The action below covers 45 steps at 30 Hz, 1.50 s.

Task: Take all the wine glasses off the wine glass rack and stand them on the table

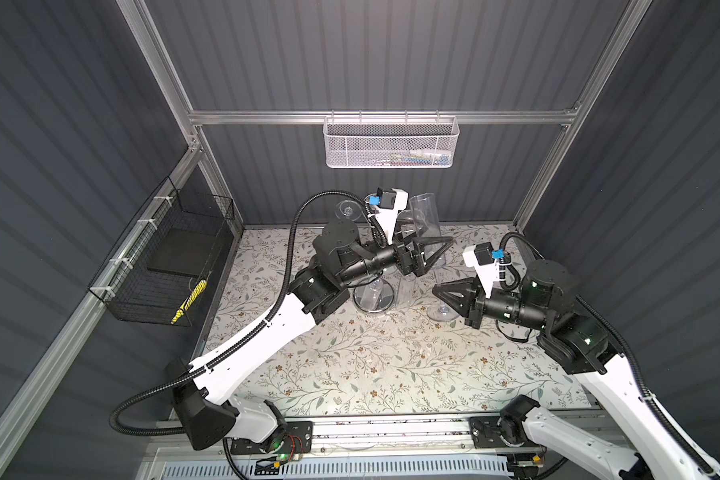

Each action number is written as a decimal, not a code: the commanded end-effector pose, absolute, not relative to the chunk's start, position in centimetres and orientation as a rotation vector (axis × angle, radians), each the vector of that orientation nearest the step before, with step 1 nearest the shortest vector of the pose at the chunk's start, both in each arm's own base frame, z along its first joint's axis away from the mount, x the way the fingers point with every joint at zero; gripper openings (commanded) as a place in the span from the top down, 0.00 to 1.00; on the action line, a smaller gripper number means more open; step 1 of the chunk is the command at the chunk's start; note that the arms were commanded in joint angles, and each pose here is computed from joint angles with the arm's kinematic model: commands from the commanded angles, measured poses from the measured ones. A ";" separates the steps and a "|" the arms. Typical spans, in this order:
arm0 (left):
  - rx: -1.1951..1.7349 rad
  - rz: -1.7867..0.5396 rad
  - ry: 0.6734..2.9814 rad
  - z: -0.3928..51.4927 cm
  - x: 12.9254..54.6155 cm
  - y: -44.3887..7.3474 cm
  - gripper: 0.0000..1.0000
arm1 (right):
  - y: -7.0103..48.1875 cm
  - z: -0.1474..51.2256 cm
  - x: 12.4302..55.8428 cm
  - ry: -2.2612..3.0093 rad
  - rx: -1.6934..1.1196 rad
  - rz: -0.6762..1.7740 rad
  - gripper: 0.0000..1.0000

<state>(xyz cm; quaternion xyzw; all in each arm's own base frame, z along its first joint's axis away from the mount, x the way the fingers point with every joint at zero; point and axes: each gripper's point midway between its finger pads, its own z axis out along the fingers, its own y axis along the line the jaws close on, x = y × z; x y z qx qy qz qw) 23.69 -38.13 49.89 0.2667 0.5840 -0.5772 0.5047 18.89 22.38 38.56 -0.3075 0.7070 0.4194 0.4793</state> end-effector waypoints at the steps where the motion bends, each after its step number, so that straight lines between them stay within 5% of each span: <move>1: 0.618 -1.465 1.336 51.9 23.2 -37.4 0.13 | 22.8 39.6 18.1 1.621 -0.830 1.007 1.00; 11: 0.677 -1.527 1.384 50.8 22.6 -38.3 0.45 | 22.4 38.4 18.3 1.590 -0.902 0.884 1.00; 30: 0.669 -1.483 1.365 50.6 22.6 -37.6 0.67 | 22.8 37.9 19.0 1.602 -0.886 0.897 1.00; 31: 0.666 -1.484 1.360 50.8 22.5 -37.4 0.67 | 22.7 37.8 19.0 1.607 -0.878 0.897 0.91; 32: 0.663 -1.481 1.355 50.9 22.4 -37.3 0.67 | 22.5 37.9 19.2 1.613 -0.858 0.891 0.60; 35: 0.652 -1.467 1.340 51.5 22.0 -36.5 0.67 | 21.9 38.8 19.2 1.590 -0.811 0.867 0.01; 45: 0.587 -1.281 1.375 53.0 20.0 -30.7 0.67 | 17.3 43.7 18.8 1.440 -0.589 0.707 0.01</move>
